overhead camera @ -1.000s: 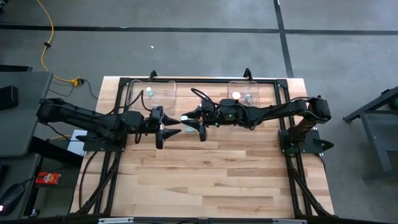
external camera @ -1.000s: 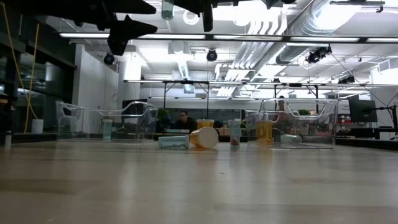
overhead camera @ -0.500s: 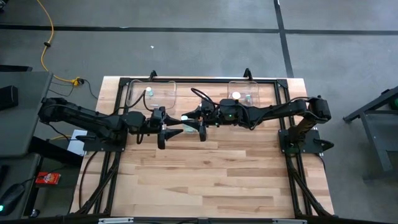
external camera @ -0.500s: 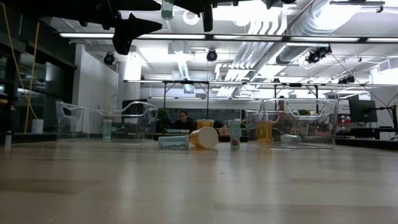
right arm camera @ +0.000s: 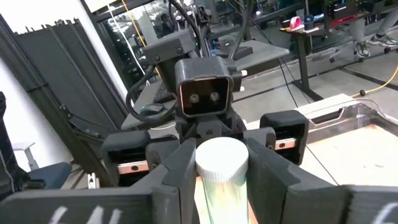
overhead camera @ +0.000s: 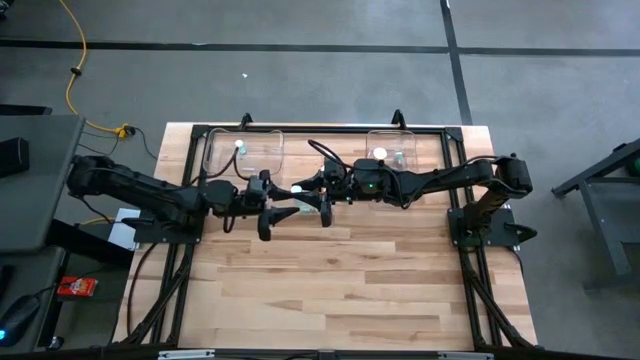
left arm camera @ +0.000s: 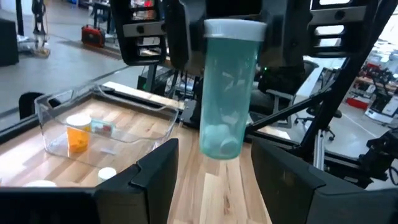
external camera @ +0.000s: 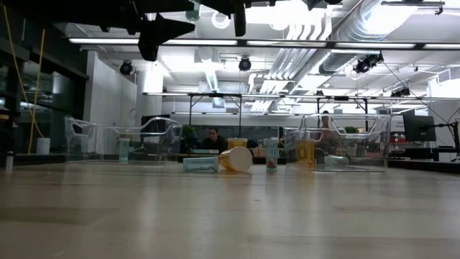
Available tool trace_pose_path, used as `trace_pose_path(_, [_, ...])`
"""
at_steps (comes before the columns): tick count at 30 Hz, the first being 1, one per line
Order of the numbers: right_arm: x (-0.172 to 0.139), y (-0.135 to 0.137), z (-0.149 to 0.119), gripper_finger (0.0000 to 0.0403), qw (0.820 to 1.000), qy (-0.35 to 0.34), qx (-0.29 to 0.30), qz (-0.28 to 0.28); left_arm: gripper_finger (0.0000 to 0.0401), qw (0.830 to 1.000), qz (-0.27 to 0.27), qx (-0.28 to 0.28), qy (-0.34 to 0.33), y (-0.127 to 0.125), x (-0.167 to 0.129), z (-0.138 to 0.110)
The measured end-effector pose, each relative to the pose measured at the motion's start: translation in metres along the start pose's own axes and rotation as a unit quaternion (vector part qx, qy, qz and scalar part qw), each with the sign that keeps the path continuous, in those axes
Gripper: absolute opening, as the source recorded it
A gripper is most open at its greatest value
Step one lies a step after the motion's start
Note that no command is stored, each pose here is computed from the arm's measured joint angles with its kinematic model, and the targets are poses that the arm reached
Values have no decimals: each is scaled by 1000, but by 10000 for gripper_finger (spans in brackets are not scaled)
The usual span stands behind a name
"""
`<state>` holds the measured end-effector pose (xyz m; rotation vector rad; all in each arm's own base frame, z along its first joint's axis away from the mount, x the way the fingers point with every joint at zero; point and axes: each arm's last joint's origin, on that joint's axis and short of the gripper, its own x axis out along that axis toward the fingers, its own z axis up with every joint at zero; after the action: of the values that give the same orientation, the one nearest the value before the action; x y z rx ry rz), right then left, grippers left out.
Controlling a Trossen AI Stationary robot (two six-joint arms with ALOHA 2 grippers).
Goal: Pick and place medicine bottles into bin by pill shape (circle, oval)
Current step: Put the blue tablet bottle into the left transparent bin
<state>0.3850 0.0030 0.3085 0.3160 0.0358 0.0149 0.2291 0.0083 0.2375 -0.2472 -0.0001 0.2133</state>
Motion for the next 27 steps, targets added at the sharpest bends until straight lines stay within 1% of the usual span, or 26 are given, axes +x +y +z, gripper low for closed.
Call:
trace_pose_path(2, [0,0,0,101,1000,0,0,0,190,1000,-1,1,-8,0,2,0])
trace_pose_path(6, [0,0,0,101,1000,0,0,0,190,1000,-2,21,-19,0,0,3])
trace_pose_path(10, [0,0,0,101,1000,-1,0,0,190,999,-4,17,-47,0,-6,14])
trace_pose_path(14, [0,0,0,101,1000,-2,1,1,190,998,2,8,-59,4,-8,19])
trace_pose_path(19, [0,0,1,101,1000,-4,10,3,190,998,-5,-13,-53,7,-6,22])
trace_pose_path(24, [0,1,3,101,1000,-10,9,15,190,999,-9,9,-39,3,0,36])
trace_pose_path(27, [0,2,4,101,1000,-14,8,16,190,1000,-2,16,-10,2,4,40])
